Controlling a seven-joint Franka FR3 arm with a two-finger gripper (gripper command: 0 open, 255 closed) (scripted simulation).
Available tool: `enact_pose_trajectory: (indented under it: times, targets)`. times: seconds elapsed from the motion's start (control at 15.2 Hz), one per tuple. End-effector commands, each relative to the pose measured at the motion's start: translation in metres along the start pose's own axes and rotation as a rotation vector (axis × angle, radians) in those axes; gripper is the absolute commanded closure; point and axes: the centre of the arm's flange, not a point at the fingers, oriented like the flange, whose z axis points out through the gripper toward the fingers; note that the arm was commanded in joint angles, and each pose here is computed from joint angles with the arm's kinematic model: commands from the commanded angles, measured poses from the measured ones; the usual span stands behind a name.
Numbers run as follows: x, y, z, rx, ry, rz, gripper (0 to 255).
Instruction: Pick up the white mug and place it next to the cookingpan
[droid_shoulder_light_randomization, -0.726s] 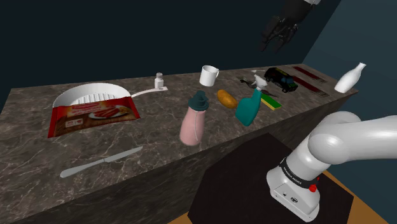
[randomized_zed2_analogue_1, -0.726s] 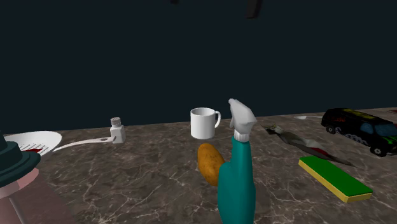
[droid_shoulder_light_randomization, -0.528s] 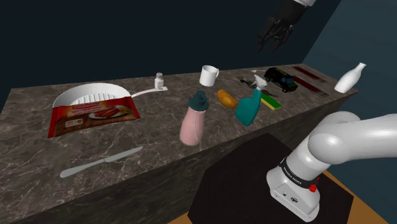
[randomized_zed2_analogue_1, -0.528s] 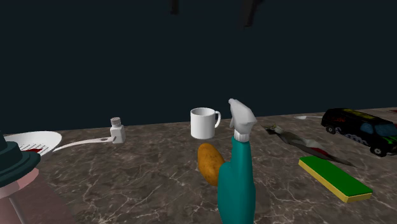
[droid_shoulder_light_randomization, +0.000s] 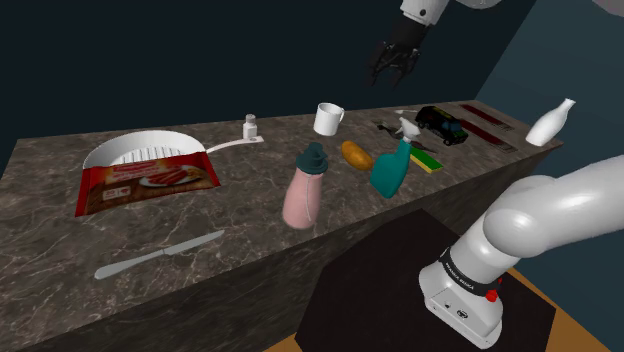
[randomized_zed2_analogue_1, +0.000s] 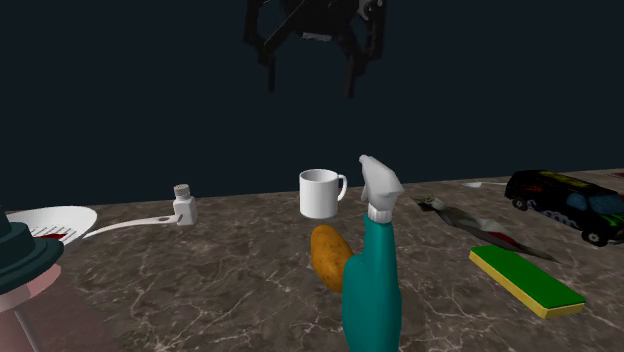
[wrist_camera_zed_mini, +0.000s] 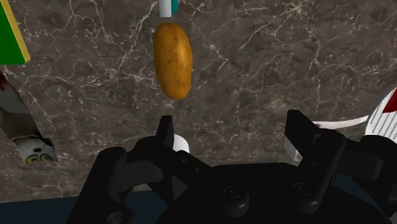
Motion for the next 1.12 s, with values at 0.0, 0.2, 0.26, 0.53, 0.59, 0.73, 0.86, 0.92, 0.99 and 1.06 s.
enact_pose_trajectory:
  times: [0.0,0.2,0.26,0.53,0.59,0.73,0.86,0.92,0.99,1.06]
  targets:
    - [0.020,0.002,0.019,-0.007,-0.005,0.007,0]
    - [0.053,0.004,0.043,-0.018,-0.014,0.019,0]
    - [0.063,0.005,0.051,-0.021,-0.017,0.023,0]
    - [0.106,0.009,0.083,-0.035,-0.029,0.038,0]
    - [0.117,0.010,0.092,-0.038,-0.032,0.041,0]
    - [0.138,0.013,0.108,-0.045,-0.038,0.049,0]
    - [0.160,0.016,0.125,-0.052,-0.044,0.056,0]
    - [0.170,0.017,0.133,-0.056,-0.047,0.060,0]
    - [0.181,0.019,0.142,-0.059,-0.050,0.064,0]
    - [0.191,0.021,0.150,-0.062,-0.053,0.068,0]
